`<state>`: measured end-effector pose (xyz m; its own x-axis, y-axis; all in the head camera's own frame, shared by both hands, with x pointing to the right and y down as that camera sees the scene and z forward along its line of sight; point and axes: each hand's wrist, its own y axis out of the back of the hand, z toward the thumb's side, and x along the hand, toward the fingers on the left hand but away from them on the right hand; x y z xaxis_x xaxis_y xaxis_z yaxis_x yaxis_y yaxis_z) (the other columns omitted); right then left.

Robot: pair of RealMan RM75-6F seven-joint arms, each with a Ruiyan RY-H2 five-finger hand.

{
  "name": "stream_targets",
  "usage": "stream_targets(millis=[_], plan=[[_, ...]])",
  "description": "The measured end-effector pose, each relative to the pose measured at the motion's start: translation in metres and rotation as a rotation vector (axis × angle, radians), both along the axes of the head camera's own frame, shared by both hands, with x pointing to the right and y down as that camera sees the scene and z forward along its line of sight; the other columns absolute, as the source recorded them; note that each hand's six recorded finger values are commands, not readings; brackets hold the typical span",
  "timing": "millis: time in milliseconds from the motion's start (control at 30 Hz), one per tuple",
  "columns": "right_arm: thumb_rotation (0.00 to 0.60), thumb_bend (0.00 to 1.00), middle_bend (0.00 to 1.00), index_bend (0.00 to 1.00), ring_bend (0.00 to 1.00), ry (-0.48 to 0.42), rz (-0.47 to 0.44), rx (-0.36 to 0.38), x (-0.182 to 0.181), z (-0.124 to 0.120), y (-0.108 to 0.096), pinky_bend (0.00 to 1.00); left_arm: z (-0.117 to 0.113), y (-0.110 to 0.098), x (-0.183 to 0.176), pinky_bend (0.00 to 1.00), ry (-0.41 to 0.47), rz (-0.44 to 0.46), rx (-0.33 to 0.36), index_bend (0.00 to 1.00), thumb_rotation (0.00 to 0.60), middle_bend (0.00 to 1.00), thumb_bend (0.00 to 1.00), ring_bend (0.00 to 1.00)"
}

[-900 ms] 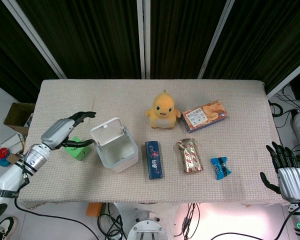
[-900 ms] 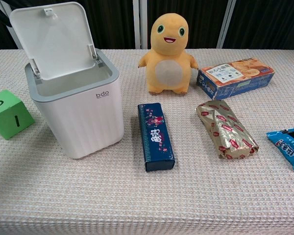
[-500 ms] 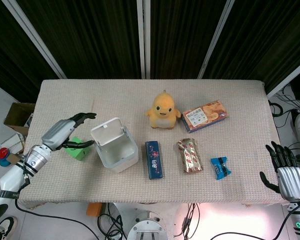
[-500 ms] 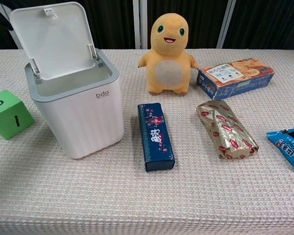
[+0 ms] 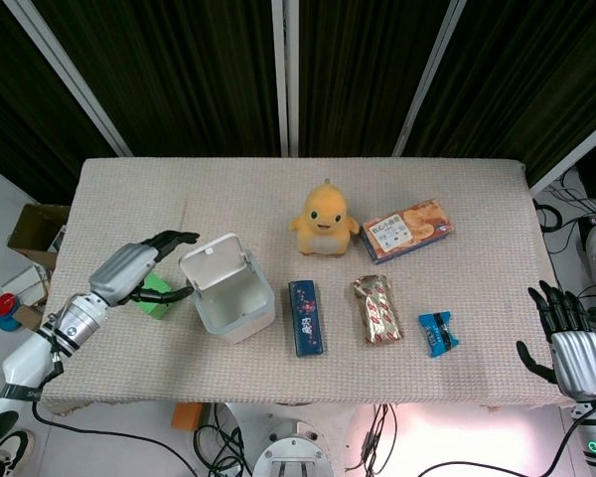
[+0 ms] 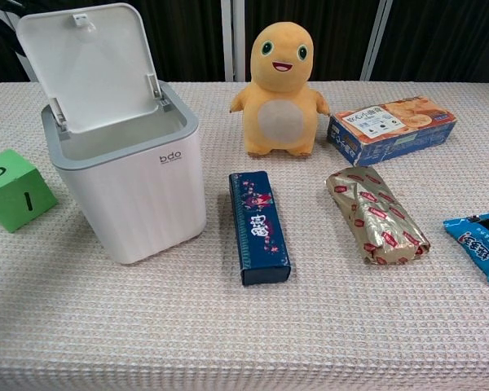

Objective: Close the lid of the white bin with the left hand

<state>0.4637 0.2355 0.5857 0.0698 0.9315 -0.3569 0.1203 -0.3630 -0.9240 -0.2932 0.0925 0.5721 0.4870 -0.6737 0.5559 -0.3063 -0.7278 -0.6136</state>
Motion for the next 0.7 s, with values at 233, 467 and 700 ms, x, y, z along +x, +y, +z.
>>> stream_targets(millis=[233, 467, 700], plan=[[0.600, 0.29, 0.00, 0.00, 0.00, 0.001, 0.002, -0.004, 0.001, 0.000, 0.000, 0.00, -0.009, 0.010, 0.019, 0.24, -0.027, 0.092, 0.099, 0.10, 0.165, 0.17, 0.18, 0.10], [0.600, 0.29, 0.00, 0.00, 0.00, 0.001, 0.001, -0.003, 0.002, 0.001, 0.000, 0.00, -0.015, 0.039, 0.040, 0.24, -0.017, 0.186, 0.187, 0.10, 0.160, 0.20, 0.19, 0.10], [0.600, 0.29, 0.00, 0.00, 0.00, 0.005, 0.000, -0.015, 0.001, 0.005, 0.001, 0.00, -0.007, 0.068, 0.049, 0.24, 0.001, 0.241, 0.189, 0.10, 0.161, 0.21, 0.19, 0.10]])
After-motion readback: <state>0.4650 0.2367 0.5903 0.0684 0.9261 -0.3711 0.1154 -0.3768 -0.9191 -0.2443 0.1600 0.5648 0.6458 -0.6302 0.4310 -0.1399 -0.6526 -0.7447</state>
